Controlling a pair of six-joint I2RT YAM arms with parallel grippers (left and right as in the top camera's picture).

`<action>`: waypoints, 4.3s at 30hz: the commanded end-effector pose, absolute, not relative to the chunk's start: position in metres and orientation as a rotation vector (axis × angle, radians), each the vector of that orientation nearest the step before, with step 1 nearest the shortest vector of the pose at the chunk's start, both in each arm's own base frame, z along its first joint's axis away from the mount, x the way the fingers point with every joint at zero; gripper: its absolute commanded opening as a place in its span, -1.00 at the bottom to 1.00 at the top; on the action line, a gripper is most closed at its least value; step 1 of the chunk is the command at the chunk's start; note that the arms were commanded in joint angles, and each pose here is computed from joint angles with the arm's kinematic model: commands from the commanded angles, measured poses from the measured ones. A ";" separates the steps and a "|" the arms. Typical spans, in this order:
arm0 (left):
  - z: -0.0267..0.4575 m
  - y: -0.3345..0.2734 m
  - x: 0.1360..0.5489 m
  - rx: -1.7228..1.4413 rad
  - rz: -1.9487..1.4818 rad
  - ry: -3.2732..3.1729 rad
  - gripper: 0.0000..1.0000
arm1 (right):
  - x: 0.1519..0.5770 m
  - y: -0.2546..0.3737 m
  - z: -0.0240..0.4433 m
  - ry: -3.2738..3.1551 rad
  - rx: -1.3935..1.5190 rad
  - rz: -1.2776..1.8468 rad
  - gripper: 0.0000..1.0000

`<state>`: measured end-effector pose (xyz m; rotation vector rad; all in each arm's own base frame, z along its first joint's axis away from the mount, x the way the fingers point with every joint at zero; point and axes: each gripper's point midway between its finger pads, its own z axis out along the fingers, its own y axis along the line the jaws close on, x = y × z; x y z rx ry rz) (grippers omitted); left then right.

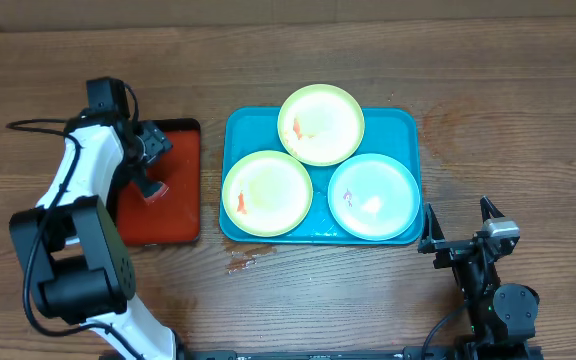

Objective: Clean dirty plates on tray and stack at the side
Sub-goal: 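Reach the left gripper into the red water tray and grasp the sponge, then lift the sponge with the left gripper and move it onto the front-left yellow plate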

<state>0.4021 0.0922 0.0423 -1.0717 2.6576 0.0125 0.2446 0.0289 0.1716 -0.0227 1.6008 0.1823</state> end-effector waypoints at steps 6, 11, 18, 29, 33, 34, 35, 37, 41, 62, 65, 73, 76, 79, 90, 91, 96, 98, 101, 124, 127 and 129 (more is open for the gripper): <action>0.016 0.105 0.403 -1.198 0.087 2.645 0.72 | 0.245 0.029 0.170 1.597 -0.026 0.180 1.00; 0.002 0.114 0.399 -1.243 0.169 2.638 0.70 | 0.245 0.029 0.170 1.597 -0.025 0.181 1.00; 0.003 0.120 0.398 -1.248 0.222 2.618 -0.21 | 0.245 0.029 0.170 1.597 -0.026 0.180 1.00; -0.003 0.093 0.386 -1.179 0.054 2.773 0.99 | 0.245 0.029 0.170 1.597 -0.025 0.181 1.00; -0.005 0.082 0.371 -1.195 0.005 2.851 0.99 | 0.245 0.029 0.170 1.597 -0.026 0.180 1.00; -0.005 0.080 0.369 -1.199 -0.001 2.860 0.99 | 0.245 0.029 0.170 1.597 -0.026 0.180 1.00; -0.005 0.080 0.367 -1.203 0.001 2.868 0.99 | 0.245 0.029 0.170 1.597 -0.025 0.181 1.00; -0.005 0.080 0.366 -1.198 0.003 2.875 0.88 | 0.245 0.029 0.170 1.597 -0.026 0.180 1.00; -0.005 0.080 0.367 -1.197 0.007 2.869 -0.25 | 0.245 0.029 0.170 1.597 -0.026 0.180 1.00; -0.001 0.108 0.374 -1.146 0.216 2.797 0.12 | 0.245 0.029 0.170 1.597 -0.025 0.181 1.00; 0.005 0.107 0.371 -1.151 0.224 2.820 -0.59 | 0.245 0.029 0.170 1.597 -0.025 0.181 1.00; 0.069 0.109 0.380 -1.161 0.237 2.853 -0.92 | 0.245 0.029 0.170 1.597 -0.026 0.180 1.00; 0.106 0.110 0.386 -1.157 0.228 2.839 -0.92 | 0.245 0.029 0.170 1.597 -0.025 0.181 1.00; 0.139 0.108 0.387 -1.150 0.204 2.820 -0.91 | 0.245 0.029 0.170 1.597 -0.025 0.181 1.00; 0.061 0.082 0.365 -1.314 0.140 2.873 -0.92 | 0.245 0.029 0.170 1.597 -0.026 0.180 1.00; 0.046 0.073 0.362 -1.291 0.093 2.906 -0.92 | 0.245 0.029 0.170 1.597 -0.025 0.181 1.00; 0.047 0.059 0.362 -1.108 -0.021 3.002 -0.92 | 0.245 0.029 0.170 1.597 -0.026 0.180 1.00; 0.073 0.063 0.368 -1.085 -0.027 2.984 -0.92 | 0.245 0.029 0.170 1.597 -0.025 0.181 1.00; 0.122 0.063 0.374 -1.060 -0.051 2.928 -0.92 | 0.245 0.029 0.170 1.597 -0.026 0.180 1.00; 0.054 -0.189 0.328 0.012 -0.288 2.986 -0.91 | 0.245 0.029 0.170 1.597 -0.026 0.180 1.00; 0.046 -0.184 0.337 0.025 -0.182 2.921 -0.91 | 0.245 0.029 0.170 1.597 -0.025 0.181 1.00; 0.044 -0.180 0.341 0.021 -0.138 2.903 -0.92 | 0.245 0.029 0.170 1.597 -0.026 0.180 1.00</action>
